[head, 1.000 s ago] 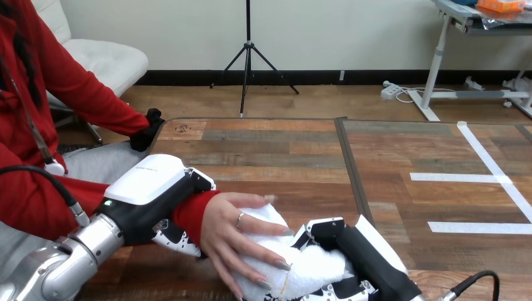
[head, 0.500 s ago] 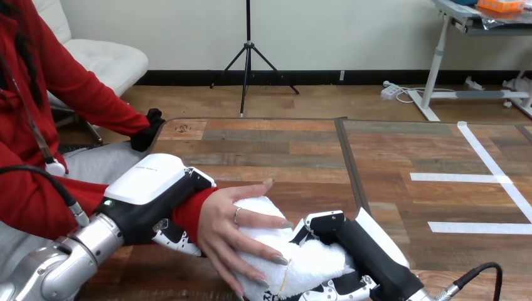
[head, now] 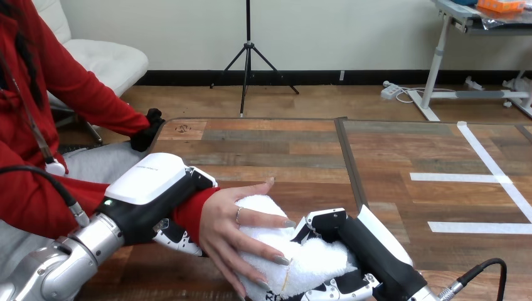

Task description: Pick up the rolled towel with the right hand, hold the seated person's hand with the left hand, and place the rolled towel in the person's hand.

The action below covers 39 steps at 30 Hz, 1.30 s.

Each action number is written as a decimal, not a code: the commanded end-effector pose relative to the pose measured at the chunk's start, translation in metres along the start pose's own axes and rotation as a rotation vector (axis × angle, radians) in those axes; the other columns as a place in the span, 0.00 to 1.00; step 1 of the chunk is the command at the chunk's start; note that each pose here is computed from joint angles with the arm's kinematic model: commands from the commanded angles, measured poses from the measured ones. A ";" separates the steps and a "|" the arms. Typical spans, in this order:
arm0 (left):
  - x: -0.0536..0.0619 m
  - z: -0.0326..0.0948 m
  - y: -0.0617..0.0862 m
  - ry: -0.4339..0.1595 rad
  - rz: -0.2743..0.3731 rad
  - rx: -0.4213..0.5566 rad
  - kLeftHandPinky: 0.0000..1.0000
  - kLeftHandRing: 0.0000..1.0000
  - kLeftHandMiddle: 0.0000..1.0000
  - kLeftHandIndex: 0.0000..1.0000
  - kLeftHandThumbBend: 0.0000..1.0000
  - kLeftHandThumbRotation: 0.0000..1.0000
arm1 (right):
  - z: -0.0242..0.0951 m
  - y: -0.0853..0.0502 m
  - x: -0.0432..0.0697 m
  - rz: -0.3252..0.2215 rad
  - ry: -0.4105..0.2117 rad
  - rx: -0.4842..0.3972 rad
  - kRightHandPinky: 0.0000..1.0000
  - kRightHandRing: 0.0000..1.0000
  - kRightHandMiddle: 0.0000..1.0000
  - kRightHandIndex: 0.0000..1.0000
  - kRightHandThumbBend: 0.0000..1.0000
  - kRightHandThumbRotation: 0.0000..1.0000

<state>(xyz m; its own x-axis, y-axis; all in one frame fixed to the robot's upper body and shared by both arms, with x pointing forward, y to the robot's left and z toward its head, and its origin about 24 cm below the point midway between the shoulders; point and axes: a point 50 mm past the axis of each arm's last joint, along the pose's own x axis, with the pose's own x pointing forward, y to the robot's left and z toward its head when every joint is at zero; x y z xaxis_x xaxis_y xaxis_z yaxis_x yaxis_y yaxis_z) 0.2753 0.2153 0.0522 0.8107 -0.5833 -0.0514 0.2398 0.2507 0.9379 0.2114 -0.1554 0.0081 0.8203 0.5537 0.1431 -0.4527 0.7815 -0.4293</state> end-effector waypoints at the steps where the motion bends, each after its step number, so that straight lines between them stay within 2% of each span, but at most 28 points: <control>1: 0.029 0.015 0.034 -0.117 0.171 0.023 0.31 0.33 0.38 0.40 0.82 0.02 | 0.106 -0.023 0.050 -0.071 -0.641 -0.146 0.01 0.06 0.12 0.12 0.60 0.00; 18: 0.029 0.015 0.035 -0.118 0.176 0.018 0.33 0.35 0.40 0.42 0.82 0.03 | 0.103 -0.023 0.053 -0.076 -0.639 -0.144 0.01 0.07 0.12 0.12 0.60 0.00; 22: 0.029 0.015 0.035 -0.117 0.176 0.023 0.34 0.36 0.41 0.43 0.82 0.04 | 0.100 -0.022 0.055 -0.072 -0.640 -0.080 0.02 0.07 0.13 0.13 0.61 0.00; 23: 0.028 0.015 0.035 -0.118 0.180 0.034 0.37 0.38 0.43 0.45 0.84 0.07 | 0.098 -0.021 0.059 -0.013 -0.619 -0.008 0.06 0.11 0.18 0.19 0.69 0.00; 24: 0.027 0.015 0.035 -0.118 0.183 0.043 0.41 0.42 0.46 0.49 0.86 0.09 | 0.096 -0.020 0.061 0.034 -0.605 0.046 0.17 0.23 0.29 0.30 0.75 0.05; 25: 0.027 0.014 0.035 -0.114 0.180 0.061 0.44 0.45 0.49 0.52 0.87 0.11 | 0.095 -0.019 0.062 0.072 -0.593 0.063 0.27 0.34 0.38 0.38 0.80 0.09; 26: 0.026 0.014 0.035 -0.111 0.177 0.074 0.54 0.53 0.55 0.59 0.90 0.17 | 0.094 -0.019 0.063 0.092 -0.587 0.065 0.46 0.53 0.55 0.54 0.87 0.16; 29: 0.026 0.014 0.035 -0.105 0.182 0.086 0.64 0.60 0.62 0.66 0.94 0.22 | 0.095 -0.020 0.063 0.112 -0.584 0.036 0.64 0.71 0.72 0.69 0.94 0.24; 33: 0.025 0.013 0.034 -0.098 0.187 0.094 0.76 0.70 0.70 0.75 0.98 0.30 | 0.095 -0.021 0.062 0.138 -0.570 0.015 0.85 0.90 0.90 0.87 0.98 0.33; 34: 0.025 0.013 0.033 -0.097 0.187 0.097 0.76 0.70 0.70 0.75 0.98 0.30 | 0.094 -0.022 0.062 0.150 -0.561 0.005 0.85 0.90 0.90 0.87 0.98 0.33; 36: 0.025 0.013 0.033 -0.095 0.188 0.099 0.81 0.75 0.75 0.79 0.99 0.36 | 0.094 -0.022 0.061 0.164 -0.553 -0.005 0.92 0.95 0.95 0.93 0.99 0.37; 39: 0.025 0.013 0.033 -0.093 0.188 0.107 0.85 0.79 0.78 0.82 1.00 0.39 | 0.094 -0.022 0.062 0.167 -0.555 -0.019 0.96 0.97 0.97 0.97 1.00 0.41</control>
<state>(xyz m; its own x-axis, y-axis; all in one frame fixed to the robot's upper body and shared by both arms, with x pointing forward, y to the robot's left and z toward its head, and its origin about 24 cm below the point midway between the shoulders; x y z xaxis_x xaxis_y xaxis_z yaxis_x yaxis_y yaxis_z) 0.2747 0.2156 0.0527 0.8107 -0.5851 -0.0206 0.1912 0.2314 0.9539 0.2108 -0.1561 0.0057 0.7731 0.6253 0.1066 -0.5684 0.7575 -0.3210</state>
